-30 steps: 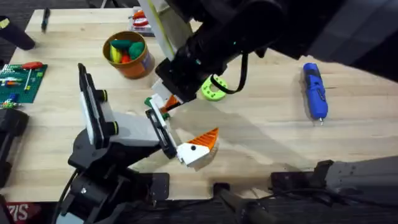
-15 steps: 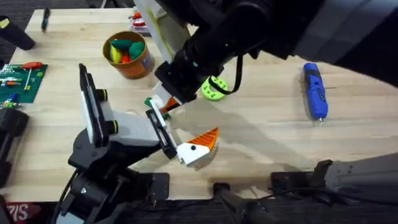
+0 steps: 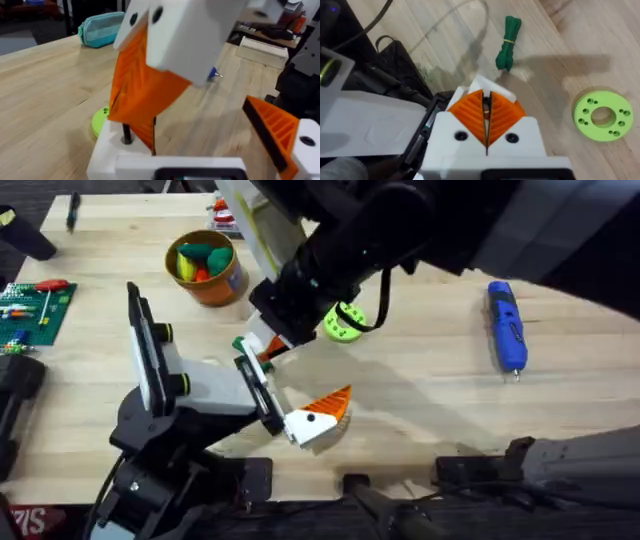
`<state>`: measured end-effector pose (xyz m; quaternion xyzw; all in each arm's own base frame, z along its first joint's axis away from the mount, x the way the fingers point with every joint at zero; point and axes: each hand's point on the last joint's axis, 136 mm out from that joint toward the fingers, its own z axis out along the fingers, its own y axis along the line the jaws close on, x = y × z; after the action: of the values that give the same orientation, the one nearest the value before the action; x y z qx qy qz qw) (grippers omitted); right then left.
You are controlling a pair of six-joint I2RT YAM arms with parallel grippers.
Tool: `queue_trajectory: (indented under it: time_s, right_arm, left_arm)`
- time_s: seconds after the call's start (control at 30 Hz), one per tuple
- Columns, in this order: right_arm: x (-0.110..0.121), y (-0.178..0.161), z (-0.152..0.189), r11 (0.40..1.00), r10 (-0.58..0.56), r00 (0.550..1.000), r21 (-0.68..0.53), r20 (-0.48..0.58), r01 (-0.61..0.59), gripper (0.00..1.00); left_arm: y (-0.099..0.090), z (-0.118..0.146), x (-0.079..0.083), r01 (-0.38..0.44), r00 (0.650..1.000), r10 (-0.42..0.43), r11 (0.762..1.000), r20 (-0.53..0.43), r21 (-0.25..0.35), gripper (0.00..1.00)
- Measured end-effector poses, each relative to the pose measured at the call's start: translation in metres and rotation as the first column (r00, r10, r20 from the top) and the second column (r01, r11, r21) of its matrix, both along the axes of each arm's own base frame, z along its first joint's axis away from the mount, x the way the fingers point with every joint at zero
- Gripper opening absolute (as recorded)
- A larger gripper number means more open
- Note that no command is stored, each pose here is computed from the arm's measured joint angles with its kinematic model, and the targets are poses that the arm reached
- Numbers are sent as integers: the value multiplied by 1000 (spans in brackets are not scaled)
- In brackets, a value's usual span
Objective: Pick up the gripper from the table and insert it into the empty holder that is missing its gripper. Then pick up a screw, insert it into the mounting hole, and use the screwdriver to tighten it. Finally, clean up the table by picking up the vegetable and placing it into the bucket.
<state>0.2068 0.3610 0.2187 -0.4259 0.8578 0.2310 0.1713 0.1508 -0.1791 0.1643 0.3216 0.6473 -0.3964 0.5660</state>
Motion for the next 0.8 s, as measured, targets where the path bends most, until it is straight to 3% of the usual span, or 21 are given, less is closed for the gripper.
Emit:
queue_trajectory:
  time_s: [0.8]
  right_arm:
    - [-3,8,-15,999,16,999,-35,-28,-17,6]
  left_arm:
    - [0,-3,1,-2,999,2,1000,-36,-8,987]
